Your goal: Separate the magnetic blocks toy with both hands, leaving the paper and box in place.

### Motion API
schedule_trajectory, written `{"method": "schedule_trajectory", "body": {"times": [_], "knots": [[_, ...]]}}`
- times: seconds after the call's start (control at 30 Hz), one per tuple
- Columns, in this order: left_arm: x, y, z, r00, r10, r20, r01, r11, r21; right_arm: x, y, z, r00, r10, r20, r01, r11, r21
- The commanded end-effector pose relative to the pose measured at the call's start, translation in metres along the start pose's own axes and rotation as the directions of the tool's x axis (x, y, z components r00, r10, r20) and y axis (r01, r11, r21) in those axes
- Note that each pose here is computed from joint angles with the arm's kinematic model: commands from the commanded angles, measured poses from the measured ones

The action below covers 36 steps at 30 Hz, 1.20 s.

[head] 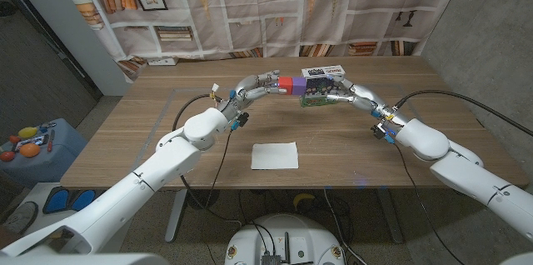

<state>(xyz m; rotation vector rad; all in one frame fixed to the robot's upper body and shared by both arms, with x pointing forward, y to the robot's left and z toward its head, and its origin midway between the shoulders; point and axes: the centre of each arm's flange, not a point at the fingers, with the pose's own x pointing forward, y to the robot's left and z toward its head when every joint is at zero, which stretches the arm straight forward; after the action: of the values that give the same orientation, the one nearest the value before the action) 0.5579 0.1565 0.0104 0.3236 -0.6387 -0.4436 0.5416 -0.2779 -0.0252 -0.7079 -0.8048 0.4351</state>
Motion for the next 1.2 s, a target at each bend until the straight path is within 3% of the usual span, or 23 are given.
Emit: {"method": "schedule_trajectory", "body": {"times": [0.03, 0.5, 1.2], "knots": [[0.007, -0.01, -0.004, 0.999, -0.039, -0.009, 0.039, 0.998, -0.047, 0.005, 0.007, 0.001, 0.999, 0.034, 0.017, -0.035, 0.999, 0.031], [0.016, -0.023, -0.012, 0.996, -0.082, -0.019, 0.08, 0.992, -0.097, 0.009, 0.014, 0.004, 1.0, 0.025, -0.012, -0.025, 1.0, 0.005], [0.027, -0.033, -0.016, 0.996, -0.088, -0.023, 0.085, 0.988, -0.132, 0.019, 0.018, 0.005, 1.0, 0.004, 0.001, -0.004, 1.0, -0.007]]}}
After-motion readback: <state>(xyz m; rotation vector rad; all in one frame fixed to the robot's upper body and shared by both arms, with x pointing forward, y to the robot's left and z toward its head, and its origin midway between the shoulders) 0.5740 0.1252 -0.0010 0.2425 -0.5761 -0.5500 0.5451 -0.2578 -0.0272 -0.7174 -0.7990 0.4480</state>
